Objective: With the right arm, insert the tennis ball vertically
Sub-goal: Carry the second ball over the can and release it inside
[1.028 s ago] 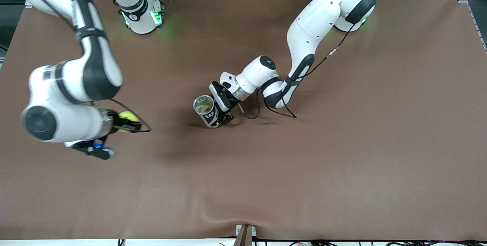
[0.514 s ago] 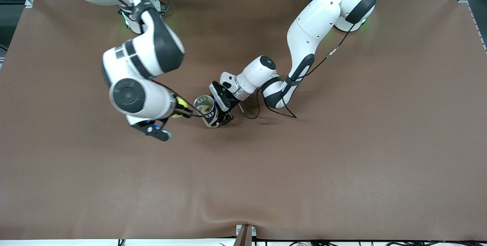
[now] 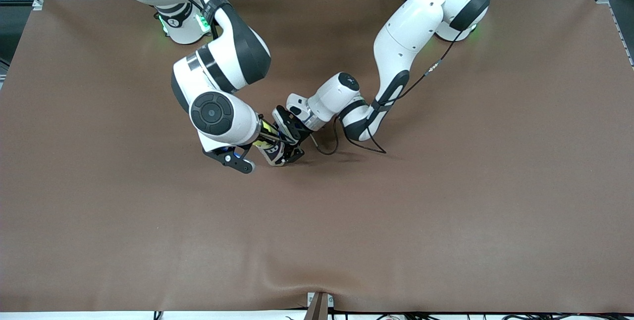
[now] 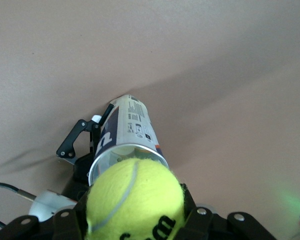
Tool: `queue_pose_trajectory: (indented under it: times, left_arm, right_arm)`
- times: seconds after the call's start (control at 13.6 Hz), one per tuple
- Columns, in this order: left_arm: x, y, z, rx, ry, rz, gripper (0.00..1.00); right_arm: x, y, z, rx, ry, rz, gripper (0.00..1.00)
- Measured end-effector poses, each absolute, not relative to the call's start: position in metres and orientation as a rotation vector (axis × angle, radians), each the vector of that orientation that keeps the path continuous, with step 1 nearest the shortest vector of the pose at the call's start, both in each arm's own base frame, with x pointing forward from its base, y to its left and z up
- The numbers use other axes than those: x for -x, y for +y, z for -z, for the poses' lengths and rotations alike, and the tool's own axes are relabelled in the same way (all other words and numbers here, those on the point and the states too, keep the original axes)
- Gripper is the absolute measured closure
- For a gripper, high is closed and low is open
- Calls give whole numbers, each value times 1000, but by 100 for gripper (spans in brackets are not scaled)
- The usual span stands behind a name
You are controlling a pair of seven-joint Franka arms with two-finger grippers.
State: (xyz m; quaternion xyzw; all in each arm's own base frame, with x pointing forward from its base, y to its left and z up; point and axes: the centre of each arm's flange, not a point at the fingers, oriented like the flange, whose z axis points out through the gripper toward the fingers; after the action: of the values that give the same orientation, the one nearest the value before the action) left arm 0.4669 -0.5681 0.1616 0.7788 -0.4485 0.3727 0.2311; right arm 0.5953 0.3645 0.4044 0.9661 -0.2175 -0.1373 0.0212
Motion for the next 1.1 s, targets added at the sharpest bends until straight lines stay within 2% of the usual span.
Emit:
queue_pose_trajectory:
  times: [0.37,0.44,0.59,0.66,1.1]
  left_arm:
    - [-467,-568,-162,-2141,-1233,-1025,23]
    - [-467,-568,-162,-2141,-1234,-1025,23]
    - [-467,-568,-162,-2141,-1235,-1025,23]
    - [-467,-568,-162,-2141,-1235,-1025,23]
    - [-467,-568,-162,-2141,-1235,-1025,23]
  right_arm:
    - [-598,365,-391,-2987,-681,445,32]
    - [-598,366,-391,-2991,-686,453,26]
    - [-597,366,-391,-2994,-687,457,4]
    - [-598,366,-391,-2994,-688,457,0]
    - [-599,358,-404,-2985,-696,463,0]
